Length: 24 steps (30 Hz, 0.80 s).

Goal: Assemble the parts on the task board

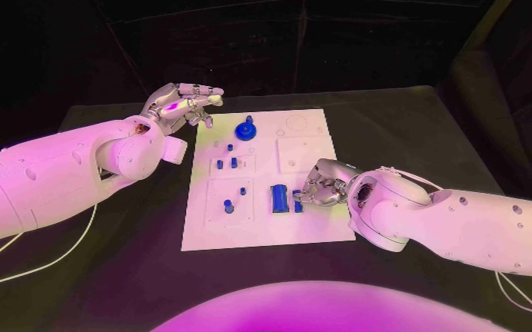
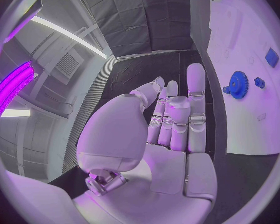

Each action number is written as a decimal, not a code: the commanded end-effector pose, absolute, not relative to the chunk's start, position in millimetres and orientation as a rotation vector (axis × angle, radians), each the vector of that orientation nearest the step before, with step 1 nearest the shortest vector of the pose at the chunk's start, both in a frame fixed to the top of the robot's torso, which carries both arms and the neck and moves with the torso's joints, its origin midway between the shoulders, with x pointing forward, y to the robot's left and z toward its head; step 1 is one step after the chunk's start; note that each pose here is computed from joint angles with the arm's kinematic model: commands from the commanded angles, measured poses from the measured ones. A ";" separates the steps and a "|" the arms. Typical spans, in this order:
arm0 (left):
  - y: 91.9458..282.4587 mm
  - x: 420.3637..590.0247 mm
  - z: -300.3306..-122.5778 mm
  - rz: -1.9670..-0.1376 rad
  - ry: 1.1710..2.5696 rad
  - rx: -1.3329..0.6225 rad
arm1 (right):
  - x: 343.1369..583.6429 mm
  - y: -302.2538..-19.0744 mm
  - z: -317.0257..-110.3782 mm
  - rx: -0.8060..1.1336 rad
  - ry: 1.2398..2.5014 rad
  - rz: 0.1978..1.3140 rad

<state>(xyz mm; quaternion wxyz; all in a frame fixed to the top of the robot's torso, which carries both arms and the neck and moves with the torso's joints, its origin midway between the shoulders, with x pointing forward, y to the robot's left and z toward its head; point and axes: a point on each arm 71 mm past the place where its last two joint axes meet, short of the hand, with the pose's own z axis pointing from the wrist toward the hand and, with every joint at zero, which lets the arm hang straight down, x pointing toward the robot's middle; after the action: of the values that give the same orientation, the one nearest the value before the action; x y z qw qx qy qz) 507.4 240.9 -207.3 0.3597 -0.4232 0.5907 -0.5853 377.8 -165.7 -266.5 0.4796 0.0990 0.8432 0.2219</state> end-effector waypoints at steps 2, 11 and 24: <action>239.9 507.0 -206.4 -1.525 1.528 -1.086 | 376.4 -163.8 -267.4 0.213 2.080 0.549; 240.2 507.1 -206.4 -1.524 1.528 -1.086 | 377.5 -167.1 -266.4 0.208 2.059 0.543; 241.3 507.6 -206.6 -1.521 1.525 -1.087 | 377.2 -182.4 -261.1 0.243 2.005 0.627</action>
<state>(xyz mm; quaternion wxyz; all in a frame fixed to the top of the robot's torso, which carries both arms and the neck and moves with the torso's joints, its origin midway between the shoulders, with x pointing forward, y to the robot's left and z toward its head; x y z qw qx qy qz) 507.6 241.9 -207.5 0.3599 -0.4239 0.5912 -0.5842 376.8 -184.5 -265.2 0.4866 0.0951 0.8403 0.2194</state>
